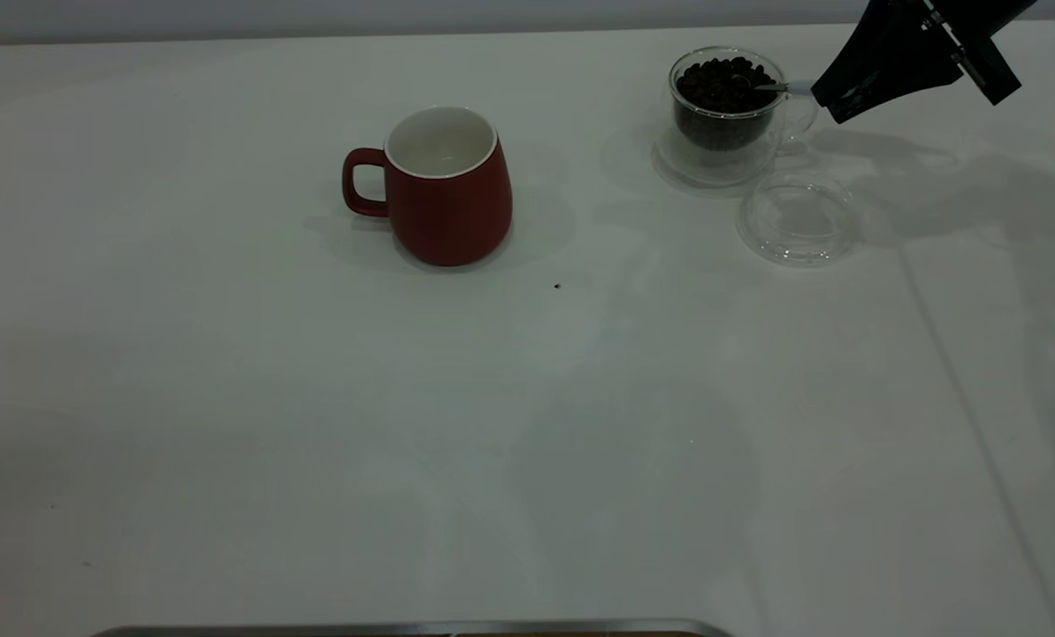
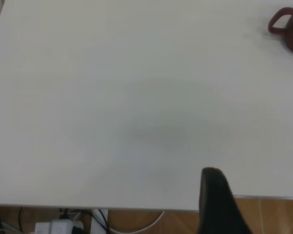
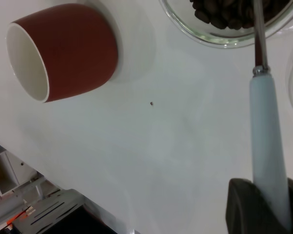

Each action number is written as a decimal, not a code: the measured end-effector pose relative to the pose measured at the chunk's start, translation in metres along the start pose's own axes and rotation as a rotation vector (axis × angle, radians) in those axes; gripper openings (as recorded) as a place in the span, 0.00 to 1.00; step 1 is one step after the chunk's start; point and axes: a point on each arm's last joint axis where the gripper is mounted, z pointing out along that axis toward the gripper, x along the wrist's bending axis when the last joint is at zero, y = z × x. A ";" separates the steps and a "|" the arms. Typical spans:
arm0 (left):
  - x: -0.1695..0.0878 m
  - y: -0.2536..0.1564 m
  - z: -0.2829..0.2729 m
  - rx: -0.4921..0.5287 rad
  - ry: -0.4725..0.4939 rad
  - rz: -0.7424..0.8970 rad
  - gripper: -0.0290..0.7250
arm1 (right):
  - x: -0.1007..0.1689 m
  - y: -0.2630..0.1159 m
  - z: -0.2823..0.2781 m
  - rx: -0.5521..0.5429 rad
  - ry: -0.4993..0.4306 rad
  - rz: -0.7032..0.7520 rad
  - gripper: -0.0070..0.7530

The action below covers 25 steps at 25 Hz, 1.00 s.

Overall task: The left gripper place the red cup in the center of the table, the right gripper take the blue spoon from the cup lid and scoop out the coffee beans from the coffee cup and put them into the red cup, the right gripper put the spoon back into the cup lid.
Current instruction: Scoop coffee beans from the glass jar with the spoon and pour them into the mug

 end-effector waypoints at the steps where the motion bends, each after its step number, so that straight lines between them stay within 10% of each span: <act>1: 0.000 0.000 0.000 0.000 0.000 0.000 0.66 | 0.000 0.000 0.000 -0.001 0.003 0.001 0.16; 25: 0.000 0.000 0.000 0.000 0.000 0.002 0.66 | 0.003 -0.008 0.003 -0.011 0.079 0.050 0.16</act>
